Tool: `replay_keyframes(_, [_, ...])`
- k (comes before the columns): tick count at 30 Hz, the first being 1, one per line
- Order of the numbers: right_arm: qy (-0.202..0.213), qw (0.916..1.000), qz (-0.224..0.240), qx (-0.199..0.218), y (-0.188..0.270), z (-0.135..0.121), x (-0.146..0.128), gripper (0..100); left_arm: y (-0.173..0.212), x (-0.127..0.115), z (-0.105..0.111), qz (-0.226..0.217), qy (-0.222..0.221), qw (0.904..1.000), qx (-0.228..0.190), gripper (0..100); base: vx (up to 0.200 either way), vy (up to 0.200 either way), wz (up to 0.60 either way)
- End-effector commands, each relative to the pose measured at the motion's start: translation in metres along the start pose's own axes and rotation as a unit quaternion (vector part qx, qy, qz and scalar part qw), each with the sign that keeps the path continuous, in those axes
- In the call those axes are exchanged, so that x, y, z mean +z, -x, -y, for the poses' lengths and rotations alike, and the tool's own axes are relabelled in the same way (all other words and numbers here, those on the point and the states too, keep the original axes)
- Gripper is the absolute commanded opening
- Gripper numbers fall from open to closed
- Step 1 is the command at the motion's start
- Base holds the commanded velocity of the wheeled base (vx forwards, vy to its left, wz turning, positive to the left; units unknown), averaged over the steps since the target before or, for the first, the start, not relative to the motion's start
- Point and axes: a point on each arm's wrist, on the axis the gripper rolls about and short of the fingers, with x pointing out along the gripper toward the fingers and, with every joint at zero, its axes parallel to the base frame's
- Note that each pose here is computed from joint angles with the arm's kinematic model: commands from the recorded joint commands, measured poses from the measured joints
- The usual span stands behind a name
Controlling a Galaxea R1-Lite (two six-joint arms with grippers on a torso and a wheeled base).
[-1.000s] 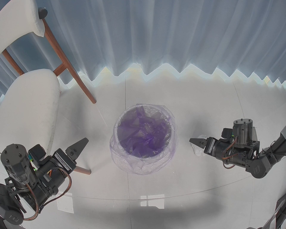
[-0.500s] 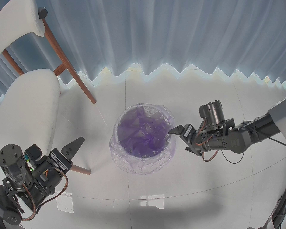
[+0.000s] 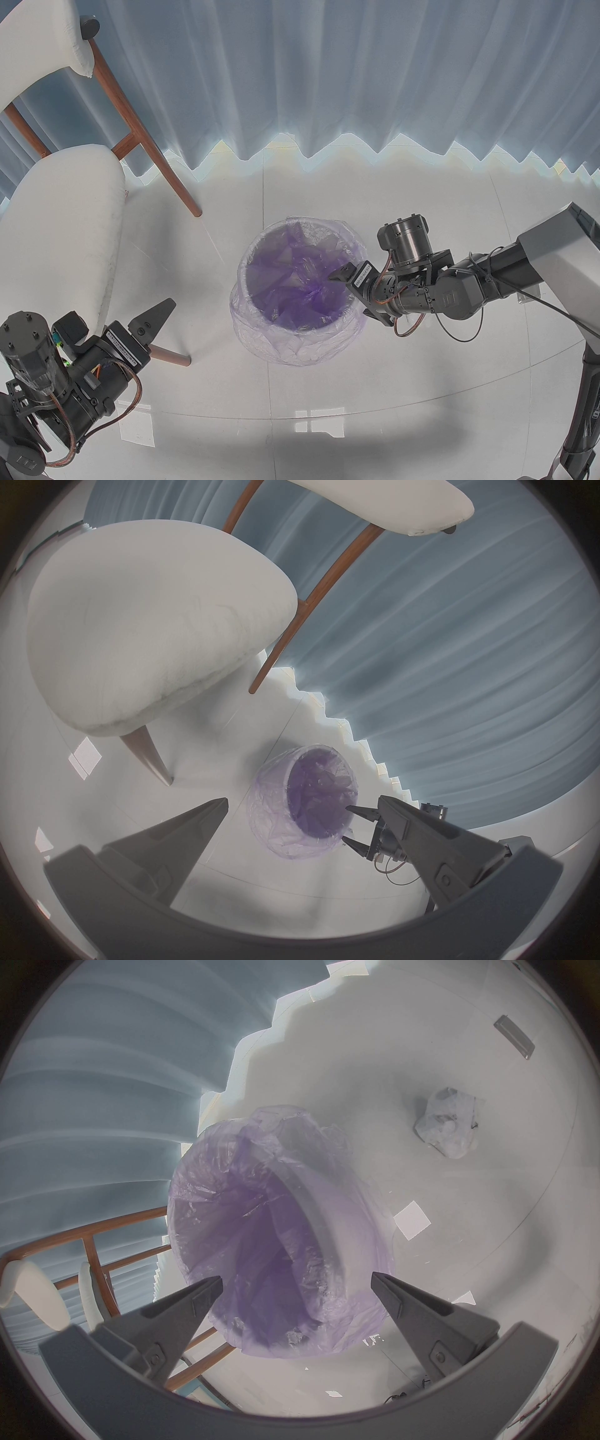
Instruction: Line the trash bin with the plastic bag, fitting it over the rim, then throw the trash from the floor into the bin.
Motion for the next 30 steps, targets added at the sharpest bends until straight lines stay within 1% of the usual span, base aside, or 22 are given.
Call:
replay_keyframes(1, [0.001,1.0,-0.004,-0.005,-0.01,0.003,-0.003,100,0.0,0.0,0.0,0.0,0.0,1.0,0.0,100,0.0,0.0,0.0])
replay_keyframes(6, [0.0,1.0,0.0,-0.003,-0.019,0.002,0.001,100,0.0,-0.001,-0.001,-0.001,-0.001,1.0,0.001,100,0.0,0.0,0.0])
replay_keyframes(9, [-0.002,1.0,0.006,-0.003,-0.036,0.005,0.006,100,0.0,0.0,0.0,0.0,-0.001,1.0,0.001,100,0.0,0.0,0.0])
replay_keyframes(13, [-0.002,1.0,0.008,-0.001,-0.049,0.009,0.006,100,0.001,-0.001,-0.002,-0.001,-0.002,1.0,0.004,100,0.0,0.0,0.0])
replay_keyframes(18, [0.005,0.9999,0.014,0.002,-0.064,0.018,0.004,100,0.003,-0.003,-0.005,-0.005,-0.005,0.9999,0.01,100,0.0,0.0,0.0])
replay_keyframes(21, [0.007,0.9998,0.018,0.0,-0.073,0.026,0.006,100,0.005,-0.004,-0.007,-0.007,-0.006,0.9999,0.012,100,0.0,0.0,0.0])
replay_keyframes(26, [0.011,0.9998,0.018,-0.005,-0.083,0.034,0.003,100,0.007,-0.005,-0.009,-0.008,-0.006,0.9999,0.013,100,0.0,0.0,0.0])
replay_keyframes(30, [0.01,0.9995,0.027,-0.011,-0.087,0.038,0.006,100,0.009,-0.004,-0.01,-0.006,-0.005,0.9999,0.011,100,0.0,0.0,0.0])
